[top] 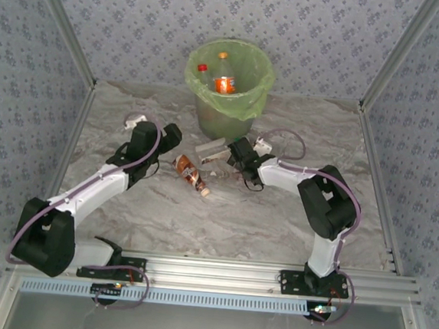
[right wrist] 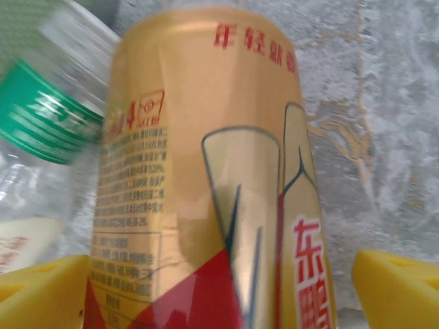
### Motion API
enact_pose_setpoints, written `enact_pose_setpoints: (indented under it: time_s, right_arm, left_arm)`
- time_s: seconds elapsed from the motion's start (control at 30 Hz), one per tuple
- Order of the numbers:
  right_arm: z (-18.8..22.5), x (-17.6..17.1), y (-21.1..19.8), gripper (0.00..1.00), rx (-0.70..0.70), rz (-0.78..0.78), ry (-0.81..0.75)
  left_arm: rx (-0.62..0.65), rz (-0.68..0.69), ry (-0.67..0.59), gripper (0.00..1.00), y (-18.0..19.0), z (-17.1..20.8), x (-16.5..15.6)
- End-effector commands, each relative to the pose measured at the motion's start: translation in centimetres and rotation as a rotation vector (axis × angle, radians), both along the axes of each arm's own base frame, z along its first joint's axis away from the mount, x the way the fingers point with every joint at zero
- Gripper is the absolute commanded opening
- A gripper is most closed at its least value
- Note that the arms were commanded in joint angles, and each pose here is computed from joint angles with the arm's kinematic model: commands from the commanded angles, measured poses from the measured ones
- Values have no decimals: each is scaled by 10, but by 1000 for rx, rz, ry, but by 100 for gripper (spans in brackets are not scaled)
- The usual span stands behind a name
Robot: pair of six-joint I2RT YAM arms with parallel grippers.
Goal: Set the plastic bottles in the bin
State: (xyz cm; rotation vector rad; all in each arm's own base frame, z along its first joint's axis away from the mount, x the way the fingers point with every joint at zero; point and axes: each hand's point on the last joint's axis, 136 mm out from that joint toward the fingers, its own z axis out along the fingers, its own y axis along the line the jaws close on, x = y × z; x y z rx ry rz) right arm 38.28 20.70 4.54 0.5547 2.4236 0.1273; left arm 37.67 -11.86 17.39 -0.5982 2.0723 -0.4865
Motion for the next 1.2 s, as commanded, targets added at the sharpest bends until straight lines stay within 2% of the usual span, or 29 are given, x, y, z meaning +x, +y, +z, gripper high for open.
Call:
enact_pose_setpoints:
  time_s: [0.0,0.27,0.43,0.7,0.87,1.17]
  right_arm:
    - [-8,-10,-19,97,-110,62,64]
    - [-20,7,-14,93,-76,310,149]
    - [-25,7,-29,91,-168,277,190]
    - [-34,5,-26,79,-172,295,161]
    - [-24,0,-28,72,-200,306,133]
    - [-1,-10,-30,62,-192,299,22]
  left_arm:
    - [-22,22,3,99,5,-1,-4]
    - [-6,10,39,99,4,-13,-5]
    - [-30,3,42,99,-1,-12,-3]
    - [-21,5,73,99,0,-19,-7]
    - [-19,3,75,99,0,-18,-8]
    - [33,-90,87,99,-7,-11,-13]
